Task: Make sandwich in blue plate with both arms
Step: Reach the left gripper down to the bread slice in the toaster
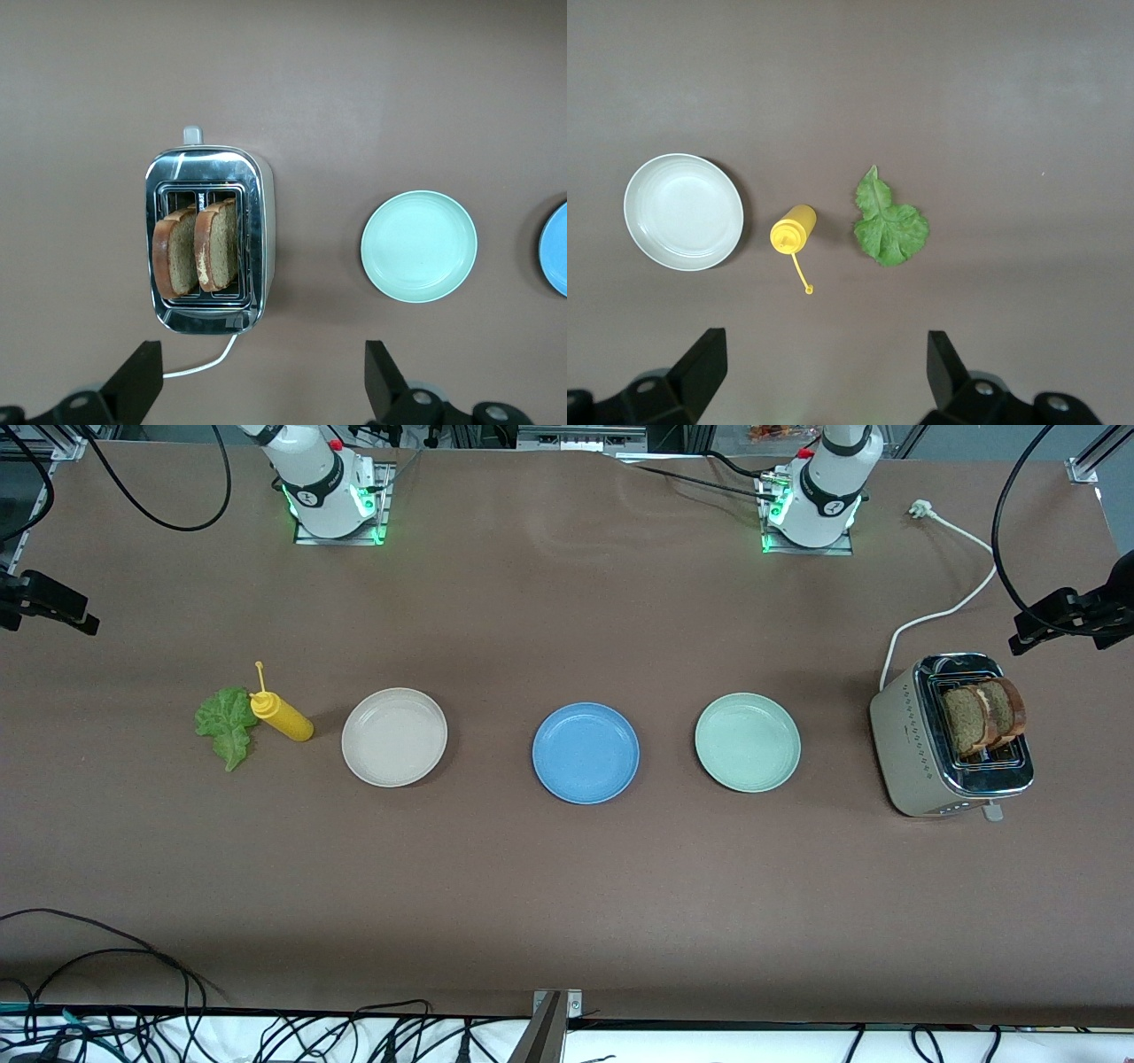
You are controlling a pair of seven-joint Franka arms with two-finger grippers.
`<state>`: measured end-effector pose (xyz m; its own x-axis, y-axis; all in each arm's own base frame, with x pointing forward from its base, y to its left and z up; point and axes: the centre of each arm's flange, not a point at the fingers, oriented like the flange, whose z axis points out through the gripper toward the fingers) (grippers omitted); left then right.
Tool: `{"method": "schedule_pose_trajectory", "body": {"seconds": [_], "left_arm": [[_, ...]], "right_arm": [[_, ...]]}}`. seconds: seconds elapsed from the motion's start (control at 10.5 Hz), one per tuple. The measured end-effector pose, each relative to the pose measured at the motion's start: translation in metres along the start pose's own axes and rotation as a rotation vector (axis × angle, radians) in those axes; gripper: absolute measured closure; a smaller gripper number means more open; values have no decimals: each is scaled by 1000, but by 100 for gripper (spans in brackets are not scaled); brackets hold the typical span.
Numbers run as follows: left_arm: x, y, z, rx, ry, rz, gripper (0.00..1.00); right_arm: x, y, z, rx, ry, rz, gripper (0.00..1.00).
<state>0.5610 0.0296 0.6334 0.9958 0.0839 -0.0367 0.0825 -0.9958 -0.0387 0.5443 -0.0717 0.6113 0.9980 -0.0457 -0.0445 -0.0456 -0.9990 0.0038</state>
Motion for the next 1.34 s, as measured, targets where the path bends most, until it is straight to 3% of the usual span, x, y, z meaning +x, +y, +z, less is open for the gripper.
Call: {"method": "schedule_pose_trajectory", "body": {"seconds": [0.86,1.34], "left_arm": [[14,-7,94,32,-37,-2,0],[14,-32,183,29,-53,-24,0]], "right_arm": [[0,0,0,0,0,-1,0],[0,0,0,0,0,0,0]]}}
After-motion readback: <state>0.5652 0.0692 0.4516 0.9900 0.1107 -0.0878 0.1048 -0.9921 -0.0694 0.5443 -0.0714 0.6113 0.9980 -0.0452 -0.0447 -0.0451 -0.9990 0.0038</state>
